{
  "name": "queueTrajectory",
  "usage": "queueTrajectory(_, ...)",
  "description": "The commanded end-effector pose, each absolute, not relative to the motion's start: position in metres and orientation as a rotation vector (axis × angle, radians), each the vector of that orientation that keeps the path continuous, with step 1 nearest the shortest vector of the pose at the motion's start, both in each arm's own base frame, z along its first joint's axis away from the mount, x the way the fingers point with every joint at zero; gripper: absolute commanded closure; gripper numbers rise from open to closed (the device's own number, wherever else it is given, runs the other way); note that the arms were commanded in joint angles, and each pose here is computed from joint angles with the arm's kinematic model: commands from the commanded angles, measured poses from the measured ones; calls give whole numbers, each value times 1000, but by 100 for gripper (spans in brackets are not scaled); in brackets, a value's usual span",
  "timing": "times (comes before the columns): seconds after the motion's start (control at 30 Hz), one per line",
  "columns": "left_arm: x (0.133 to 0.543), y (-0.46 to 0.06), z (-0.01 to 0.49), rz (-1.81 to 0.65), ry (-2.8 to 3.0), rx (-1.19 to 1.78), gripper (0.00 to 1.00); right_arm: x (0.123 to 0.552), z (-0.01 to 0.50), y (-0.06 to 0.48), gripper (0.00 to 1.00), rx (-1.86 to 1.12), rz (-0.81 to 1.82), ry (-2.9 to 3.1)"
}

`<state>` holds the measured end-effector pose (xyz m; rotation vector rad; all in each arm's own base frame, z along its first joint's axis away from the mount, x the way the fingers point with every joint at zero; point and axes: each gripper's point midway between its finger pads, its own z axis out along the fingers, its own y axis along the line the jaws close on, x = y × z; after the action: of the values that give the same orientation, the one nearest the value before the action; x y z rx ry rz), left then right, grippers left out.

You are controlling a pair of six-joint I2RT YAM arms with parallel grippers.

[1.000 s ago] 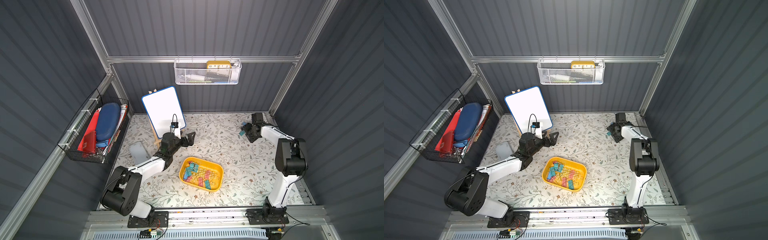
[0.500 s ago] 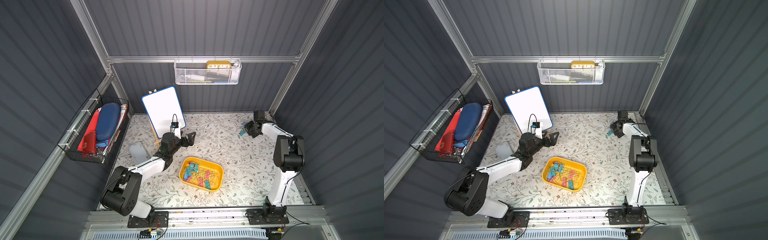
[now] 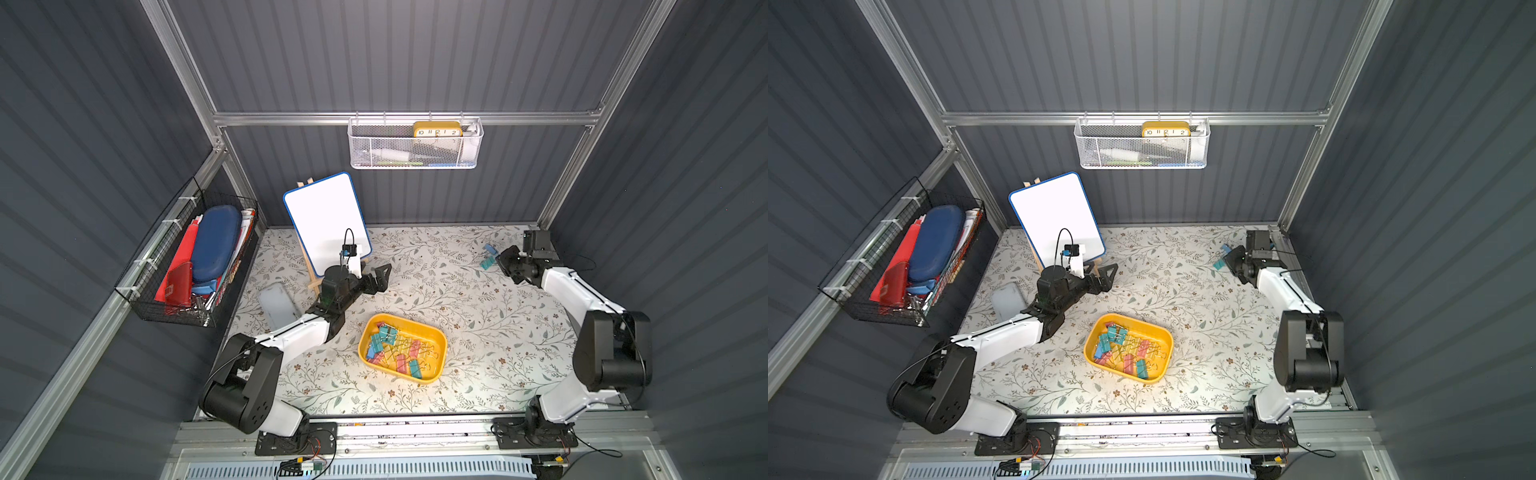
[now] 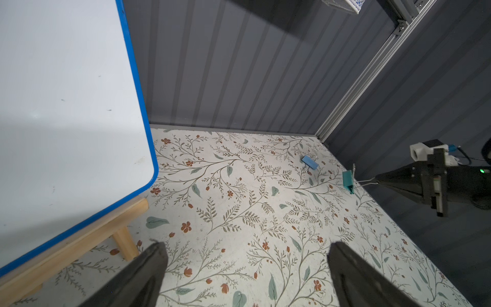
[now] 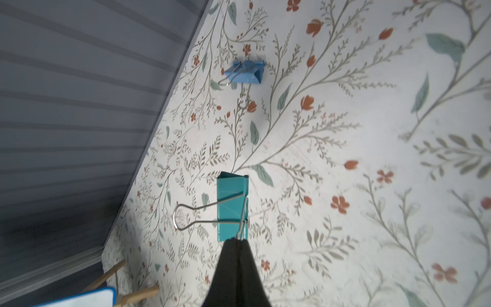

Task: Put the binder clips in the storage box
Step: Pick up the binder clip at the center of the board, then place the binder clip in the storage box.

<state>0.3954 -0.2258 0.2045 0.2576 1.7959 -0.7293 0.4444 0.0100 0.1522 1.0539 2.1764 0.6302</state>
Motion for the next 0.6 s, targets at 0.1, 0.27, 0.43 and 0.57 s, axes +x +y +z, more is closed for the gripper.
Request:
queueTrajectory(0.1, 385, -231, 219, -767, 1732, 326, 1, 372, 198, 73, 100, 833, 870, 2212)
queueTrajectory(0.27, 382, -234, 221, -783, 1720, 345, 1, 288, 219, 135, 100, 550, 898, 2335)
queueTrajectory(0.43, 382, -233, 221, -776, 1720, 350, 1, 221, 198, 178, 100, 352, 858, 2520)
queueTrajectory(0.57, 381, -233, 222, -771, 1716, 351, 1, 196, 183, 196, 100, 192, 791, 2595)
